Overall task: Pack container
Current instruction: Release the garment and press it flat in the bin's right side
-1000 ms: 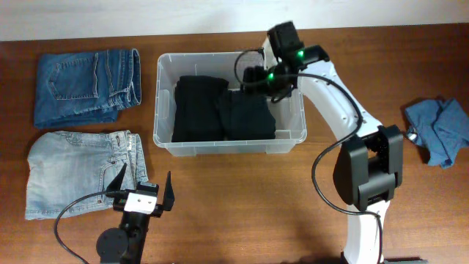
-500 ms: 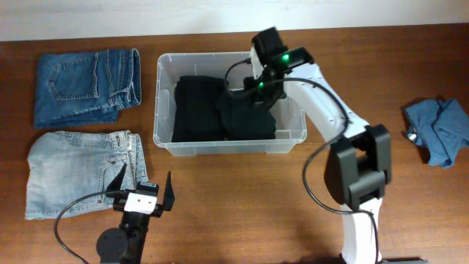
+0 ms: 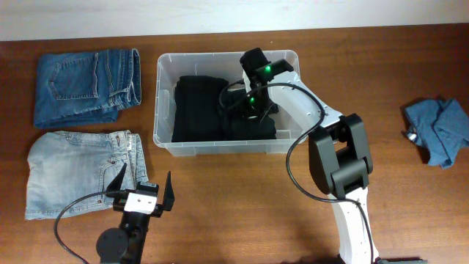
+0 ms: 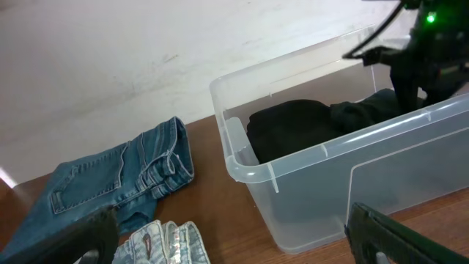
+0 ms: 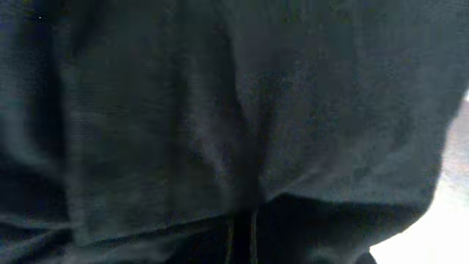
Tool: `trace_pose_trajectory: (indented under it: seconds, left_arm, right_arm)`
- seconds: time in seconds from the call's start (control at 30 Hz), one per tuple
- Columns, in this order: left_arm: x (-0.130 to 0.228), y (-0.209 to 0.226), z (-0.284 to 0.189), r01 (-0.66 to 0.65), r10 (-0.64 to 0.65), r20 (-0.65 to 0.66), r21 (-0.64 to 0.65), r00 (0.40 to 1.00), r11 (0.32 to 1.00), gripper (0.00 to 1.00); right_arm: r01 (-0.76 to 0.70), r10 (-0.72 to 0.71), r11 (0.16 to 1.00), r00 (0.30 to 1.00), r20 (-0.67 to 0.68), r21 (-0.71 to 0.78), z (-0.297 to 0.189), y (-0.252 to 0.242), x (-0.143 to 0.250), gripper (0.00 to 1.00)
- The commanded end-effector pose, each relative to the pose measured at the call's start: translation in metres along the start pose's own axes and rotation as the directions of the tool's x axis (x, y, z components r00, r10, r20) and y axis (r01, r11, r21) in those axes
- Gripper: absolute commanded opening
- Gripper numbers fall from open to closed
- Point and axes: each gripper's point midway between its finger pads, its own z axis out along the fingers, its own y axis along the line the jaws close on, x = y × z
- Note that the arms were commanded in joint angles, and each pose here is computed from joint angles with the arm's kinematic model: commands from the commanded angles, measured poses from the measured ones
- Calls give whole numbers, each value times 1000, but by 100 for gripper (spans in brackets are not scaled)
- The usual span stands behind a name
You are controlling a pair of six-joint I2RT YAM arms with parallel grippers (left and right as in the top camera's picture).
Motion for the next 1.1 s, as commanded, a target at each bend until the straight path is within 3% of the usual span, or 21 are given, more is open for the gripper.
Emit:
trace_pose_trajectory:
  seconds: [0.0,0.27,0.87,1.07]
  left_arm:
    - [2,2,0,-8,8,-4,-9,1000,1000,99]
    - [2,2,0,-8,8,-4,-9,1000,1000,100]
    - [2,2,0,-8,8,-4,-9,1000,1000,99]
    - [2,2,0,-8,8,-4,-9,1000,1000,99]
  right_arm:
    - [31,-27,999,988,154,-23,-63,24,-29,4]
    - [51,-47,998,991,124,-33,-58,48,-16,5]
    - [42,-36,997,996,86,-72,13,55,-17,5]
    - [20,-26,998,994,109,57,26,27,-24,6]
